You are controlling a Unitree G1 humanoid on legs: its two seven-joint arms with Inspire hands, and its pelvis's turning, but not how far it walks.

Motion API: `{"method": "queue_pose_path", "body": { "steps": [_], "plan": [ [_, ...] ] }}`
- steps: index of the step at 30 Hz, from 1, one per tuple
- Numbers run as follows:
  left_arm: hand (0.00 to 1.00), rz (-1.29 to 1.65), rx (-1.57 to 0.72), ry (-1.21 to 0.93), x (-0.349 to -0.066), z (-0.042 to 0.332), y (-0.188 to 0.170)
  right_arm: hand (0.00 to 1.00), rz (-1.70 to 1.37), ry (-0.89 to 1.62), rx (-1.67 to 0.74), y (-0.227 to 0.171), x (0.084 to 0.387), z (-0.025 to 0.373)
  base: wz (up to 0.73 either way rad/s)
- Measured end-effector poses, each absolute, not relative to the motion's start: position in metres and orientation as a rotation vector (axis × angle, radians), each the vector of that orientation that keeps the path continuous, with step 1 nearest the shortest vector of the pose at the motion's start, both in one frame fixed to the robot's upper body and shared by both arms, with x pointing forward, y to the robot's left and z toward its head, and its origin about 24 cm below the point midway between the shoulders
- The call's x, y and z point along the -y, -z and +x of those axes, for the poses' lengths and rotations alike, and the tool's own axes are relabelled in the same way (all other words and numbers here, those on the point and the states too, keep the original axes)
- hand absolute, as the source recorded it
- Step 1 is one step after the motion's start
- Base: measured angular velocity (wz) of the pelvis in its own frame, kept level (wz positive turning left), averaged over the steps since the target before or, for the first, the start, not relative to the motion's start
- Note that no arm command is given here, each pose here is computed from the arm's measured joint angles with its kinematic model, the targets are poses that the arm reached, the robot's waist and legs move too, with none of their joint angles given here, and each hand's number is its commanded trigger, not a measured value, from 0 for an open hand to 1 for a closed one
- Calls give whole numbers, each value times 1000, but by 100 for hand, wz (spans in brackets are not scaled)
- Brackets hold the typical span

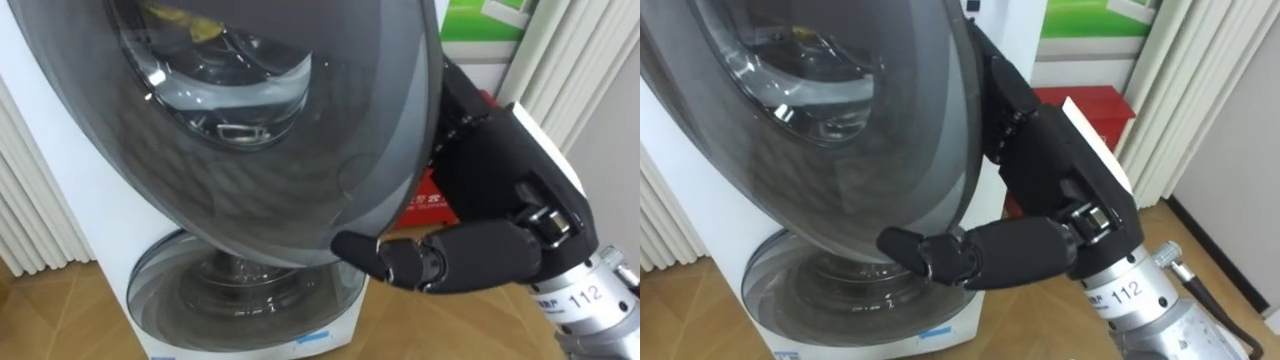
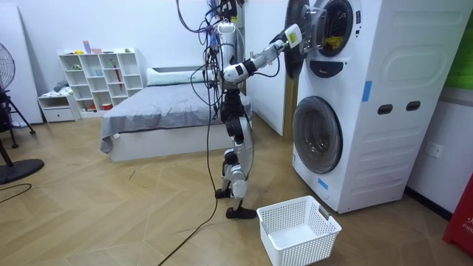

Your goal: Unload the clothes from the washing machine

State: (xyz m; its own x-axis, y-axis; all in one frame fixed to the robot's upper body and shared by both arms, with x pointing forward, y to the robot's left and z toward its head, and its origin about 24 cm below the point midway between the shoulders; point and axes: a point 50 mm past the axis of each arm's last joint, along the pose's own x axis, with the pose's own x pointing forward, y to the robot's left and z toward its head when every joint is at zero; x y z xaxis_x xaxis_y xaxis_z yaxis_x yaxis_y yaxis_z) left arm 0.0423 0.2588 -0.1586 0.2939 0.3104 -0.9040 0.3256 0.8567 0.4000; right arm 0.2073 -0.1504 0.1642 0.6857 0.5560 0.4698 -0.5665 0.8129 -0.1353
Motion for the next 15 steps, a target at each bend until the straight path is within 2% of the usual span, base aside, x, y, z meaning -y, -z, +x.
{"method": "queue_pose_path", "body": {
  "steps": [15],
  "plan": [
    [0, 574, -1301, 36, -263, 42, 157, 0, 69, -668, 524, -161, 149, 208, -1]
  ]
}}
